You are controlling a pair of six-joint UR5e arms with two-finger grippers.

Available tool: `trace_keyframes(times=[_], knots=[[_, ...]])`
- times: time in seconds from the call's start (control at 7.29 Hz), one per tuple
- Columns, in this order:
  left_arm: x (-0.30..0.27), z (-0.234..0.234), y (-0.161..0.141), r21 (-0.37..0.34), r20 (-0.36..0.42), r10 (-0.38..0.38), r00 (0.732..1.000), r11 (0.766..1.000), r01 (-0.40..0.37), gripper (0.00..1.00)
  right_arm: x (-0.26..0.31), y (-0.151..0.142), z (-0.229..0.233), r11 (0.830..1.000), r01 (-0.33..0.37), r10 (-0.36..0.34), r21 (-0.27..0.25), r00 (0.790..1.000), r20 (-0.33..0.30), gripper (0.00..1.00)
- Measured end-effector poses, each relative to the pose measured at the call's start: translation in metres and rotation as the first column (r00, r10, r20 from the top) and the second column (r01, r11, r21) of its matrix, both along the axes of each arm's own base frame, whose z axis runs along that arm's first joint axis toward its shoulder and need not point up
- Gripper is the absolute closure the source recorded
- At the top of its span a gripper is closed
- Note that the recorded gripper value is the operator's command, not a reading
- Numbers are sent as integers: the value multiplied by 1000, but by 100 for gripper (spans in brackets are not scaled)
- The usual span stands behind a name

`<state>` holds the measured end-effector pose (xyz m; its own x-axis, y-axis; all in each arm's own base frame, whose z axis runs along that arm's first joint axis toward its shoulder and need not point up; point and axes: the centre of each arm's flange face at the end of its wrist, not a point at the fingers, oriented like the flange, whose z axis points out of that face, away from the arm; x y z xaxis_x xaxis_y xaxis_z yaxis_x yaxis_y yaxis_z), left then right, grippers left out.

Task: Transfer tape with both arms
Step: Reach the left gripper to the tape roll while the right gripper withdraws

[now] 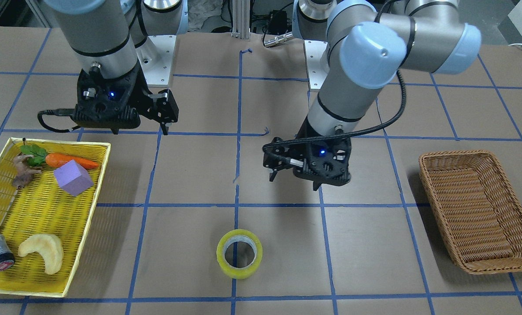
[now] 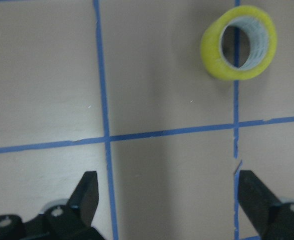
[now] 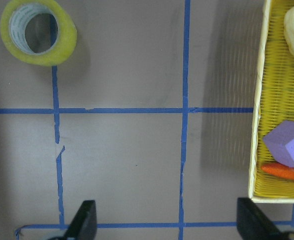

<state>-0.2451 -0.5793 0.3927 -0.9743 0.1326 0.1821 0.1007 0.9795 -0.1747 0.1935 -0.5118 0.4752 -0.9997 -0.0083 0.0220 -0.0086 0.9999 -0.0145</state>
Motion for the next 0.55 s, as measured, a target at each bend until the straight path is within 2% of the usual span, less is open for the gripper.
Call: trace_keyframes(times=[0.14,0.55], knots=[[-27,-26,-7,-9,-13,-9,1000,1000,9,0,-3,12,0,1000,4,-4,-15,1000,7,0],[-57,-109,-46,-38,-10,-34,999,999,33,0,-2,16,3,998,5,-4,-66,1000,17,0]])
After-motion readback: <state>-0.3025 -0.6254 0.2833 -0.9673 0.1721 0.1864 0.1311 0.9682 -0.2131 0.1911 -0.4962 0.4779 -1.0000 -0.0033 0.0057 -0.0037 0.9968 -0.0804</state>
